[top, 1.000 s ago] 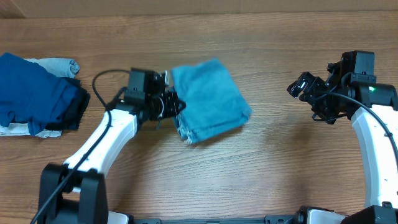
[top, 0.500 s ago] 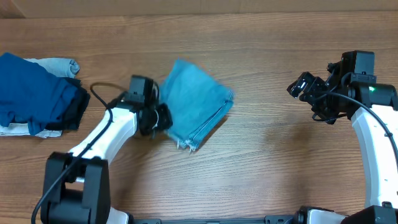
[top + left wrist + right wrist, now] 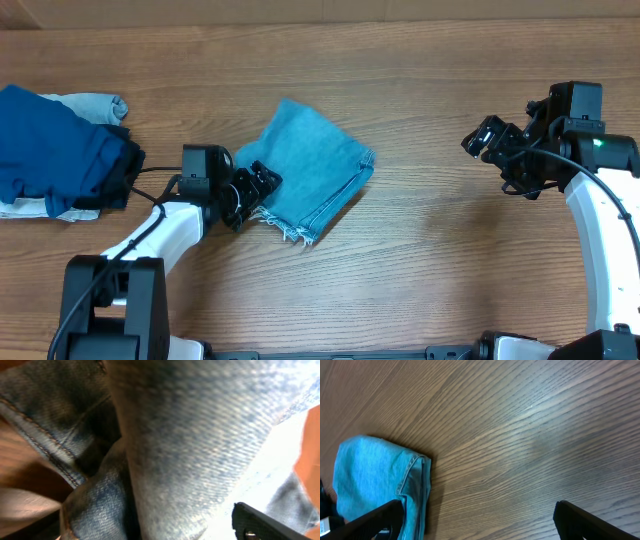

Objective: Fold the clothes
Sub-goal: 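Grasp the folded jeans' left edge with the left gripper, then carry the folded jeans left and place them on the clothes stack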

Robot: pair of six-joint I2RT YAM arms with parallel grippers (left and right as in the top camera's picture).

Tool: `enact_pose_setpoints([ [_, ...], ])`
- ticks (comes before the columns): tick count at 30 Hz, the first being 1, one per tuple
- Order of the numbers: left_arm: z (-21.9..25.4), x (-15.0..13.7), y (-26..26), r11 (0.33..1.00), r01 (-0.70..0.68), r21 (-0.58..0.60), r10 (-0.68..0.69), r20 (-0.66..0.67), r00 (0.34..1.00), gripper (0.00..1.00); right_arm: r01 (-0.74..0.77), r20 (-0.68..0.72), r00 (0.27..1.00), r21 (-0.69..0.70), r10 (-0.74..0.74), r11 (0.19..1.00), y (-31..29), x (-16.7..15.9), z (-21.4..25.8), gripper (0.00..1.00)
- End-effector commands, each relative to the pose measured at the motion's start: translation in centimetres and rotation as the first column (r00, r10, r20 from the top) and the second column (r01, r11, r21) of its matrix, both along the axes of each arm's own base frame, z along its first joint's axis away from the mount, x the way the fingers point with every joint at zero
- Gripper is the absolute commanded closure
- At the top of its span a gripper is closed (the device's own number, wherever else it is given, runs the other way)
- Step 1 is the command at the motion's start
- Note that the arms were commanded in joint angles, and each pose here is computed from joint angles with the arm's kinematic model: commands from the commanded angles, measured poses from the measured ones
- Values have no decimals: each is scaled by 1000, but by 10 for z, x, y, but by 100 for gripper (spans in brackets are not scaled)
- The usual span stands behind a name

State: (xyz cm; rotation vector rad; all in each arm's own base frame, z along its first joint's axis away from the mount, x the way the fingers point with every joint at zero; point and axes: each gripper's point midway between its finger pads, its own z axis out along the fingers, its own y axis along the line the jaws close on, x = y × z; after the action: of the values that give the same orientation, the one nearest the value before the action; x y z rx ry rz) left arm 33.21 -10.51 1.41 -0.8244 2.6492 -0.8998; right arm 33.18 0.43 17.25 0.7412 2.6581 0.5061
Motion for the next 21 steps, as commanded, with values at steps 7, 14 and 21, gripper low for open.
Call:
enact_pose_setpoints([
  [7,-105,-82,-6,992,116,39,-98,-309,946,48,-3,25,1000,1,3,1000,0,2,8,0],
  [14,-87,-61,-21,961,276,-5,-273,-151,950,96,-3,26,1000,2,3,1000,0,2,8,0],
  [21,109,22,-39,922,377,90,-386,306,870,96,-4,21,1000,2,4,1000,1,1,7,0],
])
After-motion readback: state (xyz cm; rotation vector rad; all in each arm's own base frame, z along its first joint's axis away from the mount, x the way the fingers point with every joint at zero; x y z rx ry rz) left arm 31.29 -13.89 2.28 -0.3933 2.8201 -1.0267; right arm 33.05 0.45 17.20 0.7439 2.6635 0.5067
